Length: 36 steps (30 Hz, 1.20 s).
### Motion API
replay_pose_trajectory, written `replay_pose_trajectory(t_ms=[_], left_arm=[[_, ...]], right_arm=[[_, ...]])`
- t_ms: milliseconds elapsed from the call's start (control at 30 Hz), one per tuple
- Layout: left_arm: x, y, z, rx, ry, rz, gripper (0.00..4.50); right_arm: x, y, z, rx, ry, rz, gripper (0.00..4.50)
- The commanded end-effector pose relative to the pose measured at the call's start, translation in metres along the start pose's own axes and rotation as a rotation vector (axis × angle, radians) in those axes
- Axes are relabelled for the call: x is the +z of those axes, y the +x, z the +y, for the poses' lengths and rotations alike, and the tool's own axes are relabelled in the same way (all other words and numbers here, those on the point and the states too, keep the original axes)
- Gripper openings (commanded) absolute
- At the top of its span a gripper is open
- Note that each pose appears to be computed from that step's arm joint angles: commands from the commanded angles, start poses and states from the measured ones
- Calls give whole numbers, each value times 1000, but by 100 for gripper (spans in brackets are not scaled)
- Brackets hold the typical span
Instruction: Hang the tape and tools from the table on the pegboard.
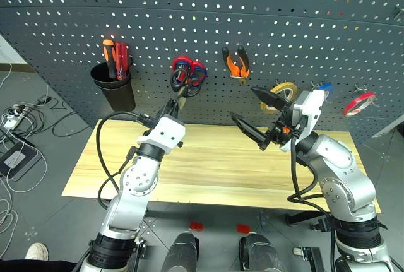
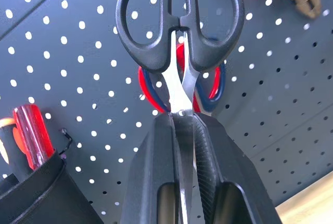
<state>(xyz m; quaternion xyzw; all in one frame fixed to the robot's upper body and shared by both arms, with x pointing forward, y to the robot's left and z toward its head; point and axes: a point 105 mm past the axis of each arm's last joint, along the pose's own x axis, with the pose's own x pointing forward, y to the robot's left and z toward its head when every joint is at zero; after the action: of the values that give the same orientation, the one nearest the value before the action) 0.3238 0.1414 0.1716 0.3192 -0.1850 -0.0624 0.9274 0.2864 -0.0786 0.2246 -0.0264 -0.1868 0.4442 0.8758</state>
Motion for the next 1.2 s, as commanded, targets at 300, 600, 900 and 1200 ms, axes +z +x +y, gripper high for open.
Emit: replay_pose_trajectory(t_ms=[300, 600, 900, 1200], left_arm=[[1, 11, 7, 53, -37, 2, 16], [-9, 14, -1, 21, -57, 51, 16], [-21, 21, -2, 11, -85, 114, 16], [-19, 21, -5, -8, -104, 105, 196]], right_arm=[[14, -1, -9, -31, -65, -28, 450], [14, -2, -10, -42, -63, -24, 450], [11, -2, -9, -39, -65, -13, 450], [9, -3, -9, -34, -66, -1, 450]])
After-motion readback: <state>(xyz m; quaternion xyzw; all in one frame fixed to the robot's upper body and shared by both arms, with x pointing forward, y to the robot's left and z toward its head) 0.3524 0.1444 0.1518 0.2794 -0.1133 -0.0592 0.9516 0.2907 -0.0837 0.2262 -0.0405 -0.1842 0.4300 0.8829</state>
